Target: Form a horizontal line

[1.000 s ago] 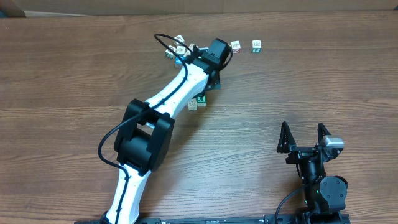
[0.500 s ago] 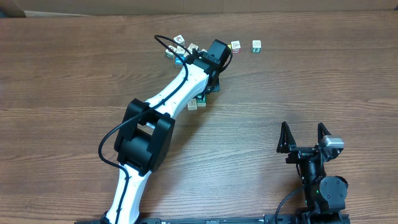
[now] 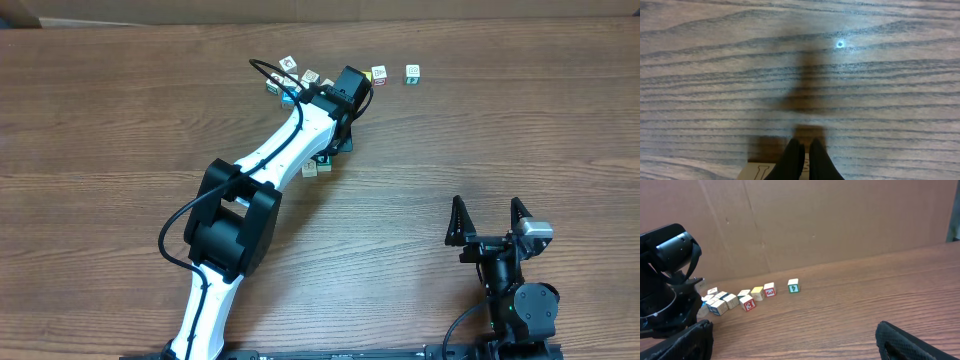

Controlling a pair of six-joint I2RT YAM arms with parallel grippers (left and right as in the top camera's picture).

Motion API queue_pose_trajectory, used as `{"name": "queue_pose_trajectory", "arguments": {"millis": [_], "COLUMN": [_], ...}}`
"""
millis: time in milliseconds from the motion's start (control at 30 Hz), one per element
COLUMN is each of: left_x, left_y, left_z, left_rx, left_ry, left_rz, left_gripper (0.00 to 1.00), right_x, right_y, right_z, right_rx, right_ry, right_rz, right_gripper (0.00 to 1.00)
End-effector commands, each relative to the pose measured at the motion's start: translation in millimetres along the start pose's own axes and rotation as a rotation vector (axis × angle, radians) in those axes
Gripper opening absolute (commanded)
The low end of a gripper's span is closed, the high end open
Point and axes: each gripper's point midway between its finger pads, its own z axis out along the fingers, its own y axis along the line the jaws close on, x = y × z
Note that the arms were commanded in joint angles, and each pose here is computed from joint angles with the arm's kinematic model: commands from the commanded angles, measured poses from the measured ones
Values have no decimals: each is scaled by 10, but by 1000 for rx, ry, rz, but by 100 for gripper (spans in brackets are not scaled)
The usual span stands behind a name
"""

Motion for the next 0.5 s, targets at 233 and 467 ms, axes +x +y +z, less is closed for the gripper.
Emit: {"name": "queue_pose_trajectory", "arguments": {"millis": [233, 467], "left_x": [46, -7], "left_y": [-13, -48], "left_z": [-118, -118], "left_rx": [12, 27], "left_ry": [4, -17], "left_rz": [-6, -12], "left_gripper": [4, 4], "right_x": [35, 34], "right_y": [-13, -13], "right_z": [3, 3], "right_rx": [2, 2], "right_ry": [0, 0], "right_rz": [-5, -5], "right_gripper": [100, 100]}}
